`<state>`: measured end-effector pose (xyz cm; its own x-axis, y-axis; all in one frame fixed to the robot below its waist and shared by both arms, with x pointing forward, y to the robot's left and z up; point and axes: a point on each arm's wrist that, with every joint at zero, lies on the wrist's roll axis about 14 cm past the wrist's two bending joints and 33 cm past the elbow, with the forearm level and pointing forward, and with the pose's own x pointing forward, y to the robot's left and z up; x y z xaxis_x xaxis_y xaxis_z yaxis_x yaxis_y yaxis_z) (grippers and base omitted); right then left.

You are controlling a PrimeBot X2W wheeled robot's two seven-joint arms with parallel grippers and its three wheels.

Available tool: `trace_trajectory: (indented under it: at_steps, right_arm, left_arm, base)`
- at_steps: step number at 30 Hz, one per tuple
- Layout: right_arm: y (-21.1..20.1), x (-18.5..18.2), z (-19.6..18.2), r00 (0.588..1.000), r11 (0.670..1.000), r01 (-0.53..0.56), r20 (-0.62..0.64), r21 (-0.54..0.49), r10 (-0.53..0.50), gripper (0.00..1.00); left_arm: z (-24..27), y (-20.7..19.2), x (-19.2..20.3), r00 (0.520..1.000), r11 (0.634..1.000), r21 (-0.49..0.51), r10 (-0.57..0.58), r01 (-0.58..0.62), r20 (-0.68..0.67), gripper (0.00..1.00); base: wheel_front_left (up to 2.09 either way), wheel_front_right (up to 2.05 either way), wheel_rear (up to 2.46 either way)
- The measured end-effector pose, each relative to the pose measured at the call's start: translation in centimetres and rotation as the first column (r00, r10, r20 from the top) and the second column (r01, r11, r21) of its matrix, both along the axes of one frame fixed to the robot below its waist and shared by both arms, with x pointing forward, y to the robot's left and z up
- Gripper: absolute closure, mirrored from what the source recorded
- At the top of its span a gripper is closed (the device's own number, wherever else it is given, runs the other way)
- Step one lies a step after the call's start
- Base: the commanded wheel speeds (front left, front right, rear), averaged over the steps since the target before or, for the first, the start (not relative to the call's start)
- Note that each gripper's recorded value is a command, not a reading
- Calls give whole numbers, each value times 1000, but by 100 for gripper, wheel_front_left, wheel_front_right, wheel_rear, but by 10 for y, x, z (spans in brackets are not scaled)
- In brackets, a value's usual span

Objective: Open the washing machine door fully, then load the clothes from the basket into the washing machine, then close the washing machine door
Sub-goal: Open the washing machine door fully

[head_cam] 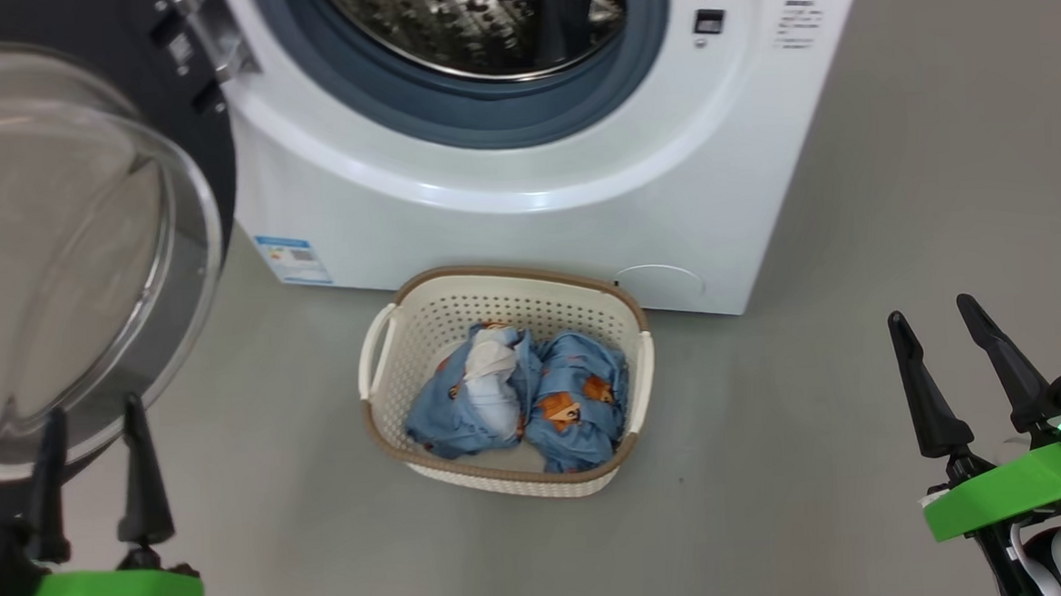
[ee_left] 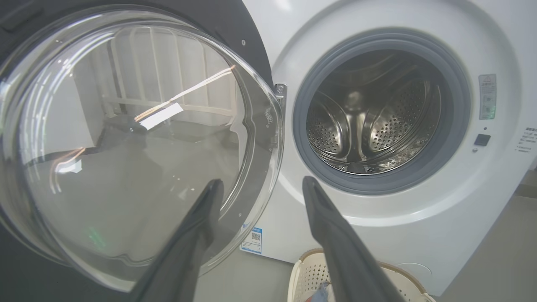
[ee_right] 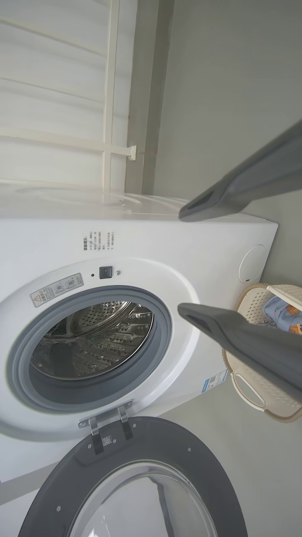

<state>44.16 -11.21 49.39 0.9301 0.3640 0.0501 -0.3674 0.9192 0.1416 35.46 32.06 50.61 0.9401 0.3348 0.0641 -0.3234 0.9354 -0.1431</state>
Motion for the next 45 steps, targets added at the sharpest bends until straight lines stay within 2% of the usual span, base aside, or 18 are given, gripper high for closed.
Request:
trace_trajectory:
  at_steps: [7,12,20,32,45]
  right_arm:
    - [-24,-8,4,998,998,68,6,0,-68,0]
    - [-45,-16,6,992,992,127,8,-2,-127,0]
    - [-71,-26,7,979,979,204,9,-2,-204,0]
    - [-100,-42,12,957,957,289,17,-5,-289,0]
    - [-105,-47,14,951,951,310,19,4,-310,0]
  left_arm:
    - [-8,-38,18,991,991,-15,-133,133,-14,0]
    - [-11,-71,35,971,970,-40,-239,238,-10,0]
    - [-15,-103,52,943,941,-55,-334,333,-10,0]
    - [-16,-133,63,910,908,-56,-416,415,-6,0]
    - [-20,-141,62,901,898,-78,-434,432,-9,0]
  base:
    - [0,0,0]
    - [0,0,0]
    - [0,0,0]
    - [0,0,0]
    - [0,0,0]
